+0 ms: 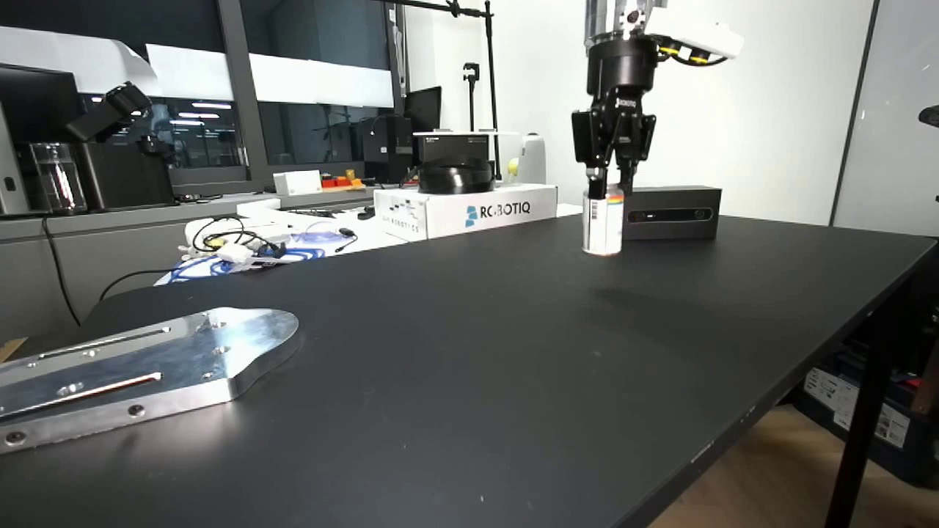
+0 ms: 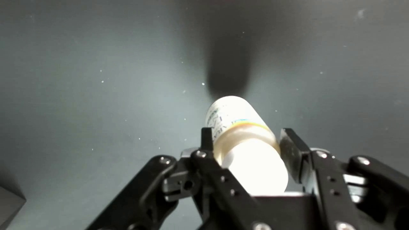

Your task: Move the white bottle to the left and place it on top of the silver object

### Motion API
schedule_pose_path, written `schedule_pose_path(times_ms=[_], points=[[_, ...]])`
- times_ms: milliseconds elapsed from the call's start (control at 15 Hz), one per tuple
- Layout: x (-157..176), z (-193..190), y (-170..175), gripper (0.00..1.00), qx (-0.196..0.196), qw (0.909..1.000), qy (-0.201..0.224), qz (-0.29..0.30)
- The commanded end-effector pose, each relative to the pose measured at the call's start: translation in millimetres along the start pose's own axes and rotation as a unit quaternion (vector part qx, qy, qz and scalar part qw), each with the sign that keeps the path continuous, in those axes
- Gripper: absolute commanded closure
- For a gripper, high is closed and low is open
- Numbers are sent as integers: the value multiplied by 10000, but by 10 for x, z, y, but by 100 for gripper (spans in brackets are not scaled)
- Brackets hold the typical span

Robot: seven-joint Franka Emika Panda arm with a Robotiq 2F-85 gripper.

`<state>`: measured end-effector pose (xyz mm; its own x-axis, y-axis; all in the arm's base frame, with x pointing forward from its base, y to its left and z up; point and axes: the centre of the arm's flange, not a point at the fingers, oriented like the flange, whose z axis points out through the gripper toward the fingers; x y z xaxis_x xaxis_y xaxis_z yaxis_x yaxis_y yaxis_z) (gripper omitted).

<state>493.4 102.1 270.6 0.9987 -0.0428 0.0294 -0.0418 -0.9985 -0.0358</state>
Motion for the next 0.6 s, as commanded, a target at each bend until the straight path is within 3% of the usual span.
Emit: schedule_pose_path(times_ms=[0,200,533], points=[[28,-124,-83,45,-9,10000,-56,-66],[67,-349,-197,45,-15,9999,-90,-129],[63,-331,-187,45,-27,9998,-122,-123]])
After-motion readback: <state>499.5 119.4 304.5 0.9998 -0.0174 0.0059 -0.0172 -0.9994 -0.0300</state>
